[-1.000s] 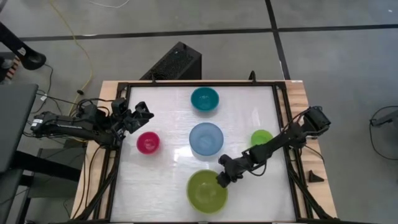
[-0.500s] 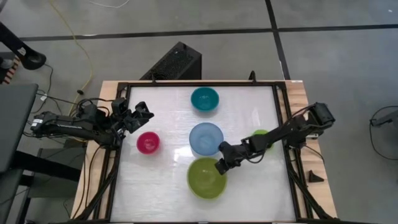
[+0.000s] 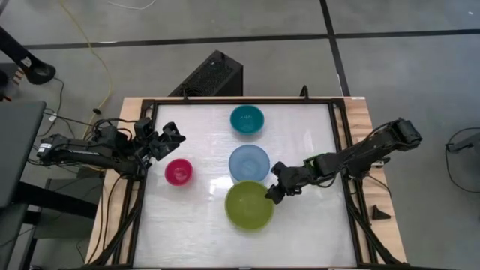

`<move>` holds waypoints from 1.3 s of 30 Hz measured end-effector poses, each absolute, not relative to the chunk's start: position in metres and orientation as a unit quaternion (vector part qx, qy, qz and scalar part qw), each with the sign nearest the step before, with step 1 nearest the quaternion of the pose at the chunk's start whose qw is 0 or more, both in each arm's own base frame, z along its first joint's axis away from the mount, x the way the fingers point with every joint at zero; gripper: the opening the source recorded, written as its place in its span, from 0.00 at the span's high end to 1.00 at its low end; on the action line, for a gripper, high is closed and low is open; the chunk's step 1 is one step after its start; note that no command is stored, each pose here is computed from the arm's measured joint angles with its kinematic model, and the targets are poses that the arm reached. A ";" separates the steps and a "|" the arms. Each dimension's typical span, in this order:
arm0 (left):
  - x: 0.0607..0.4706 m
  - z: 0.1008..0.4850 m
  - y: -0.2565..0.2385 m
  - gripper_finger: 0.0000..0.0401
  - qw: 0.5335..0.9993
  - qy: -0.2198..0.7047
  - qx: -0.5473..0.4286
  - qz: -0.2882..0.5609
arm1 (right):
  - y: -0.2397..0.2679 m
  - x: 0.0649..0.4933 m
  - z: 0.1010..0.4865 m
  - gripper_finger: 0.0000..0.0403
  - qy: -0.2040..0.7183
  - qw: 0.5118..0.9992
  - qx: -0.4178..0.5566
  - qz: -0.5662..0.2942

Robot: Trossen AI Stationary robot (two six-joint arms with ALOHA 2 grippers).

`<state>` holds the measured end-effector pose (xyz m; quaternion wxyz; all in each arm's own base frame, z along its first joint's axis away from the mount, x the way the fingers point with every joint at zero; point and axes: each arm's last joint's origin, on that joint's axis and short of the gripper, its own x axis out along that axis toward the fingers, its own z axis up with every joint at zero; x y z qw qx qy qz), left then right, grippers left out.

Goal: Nest bowls inside each other
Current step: Prepare the light green bowl, then stack the blue bowl on the light green bowl

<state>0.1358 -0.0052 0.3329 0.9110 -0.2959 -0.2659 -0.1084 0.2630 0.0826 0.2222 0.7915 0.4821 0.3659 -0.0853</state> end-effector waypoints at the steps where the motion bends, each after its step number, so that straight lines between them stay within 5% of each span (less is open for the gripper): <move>1: 0.136 0.333 -0.005 0.65 0.912 -0.267 -0.295 -0.105 | 0.083 0.263 0.222 0.50 0.367 0.791 0.482 -0.086; 8: 0.136 0.333 -0.005 0.65 0.911 -0.269 -0.295 -0.101 | 0.083 0.265 0.230 0.46 0.337 0.801 0.490 -0.066; 13: 0.136 0.333 -0.005 0.65 0.910 -0.268 -0.298 -0.101 | 0.069 0.256 0.234 0.46 0.329 0.797 0.490 -0.128; 21: 0.136 0.333 -0.005 0.65 0.912 -0.268 -0.294 -0.099 | 0.025 0.250 0.225 0.46 0.339 0.753 0.506 -0.249; 32: 0.136 0.333 -0.005 0.65 0.912 -0.269 -0.294 -0.097 | -0.030 0.275 0.189 0.46 0.364 0.699 0.553 -0.270; 36: 0.136 0.333 -0.005 0.65 0.911 -0.270 -0.295 -0.098 | -0.036 0.285 0.164 0.50 0.405 0.678 0.557 -0.256; 39: 0.136 0.333 -0.005 0.65 0.911 -0.271 -0.296 -0.098 | -0.034 0.292 0.157 0.63 0.404 0.689 0.554 -0.237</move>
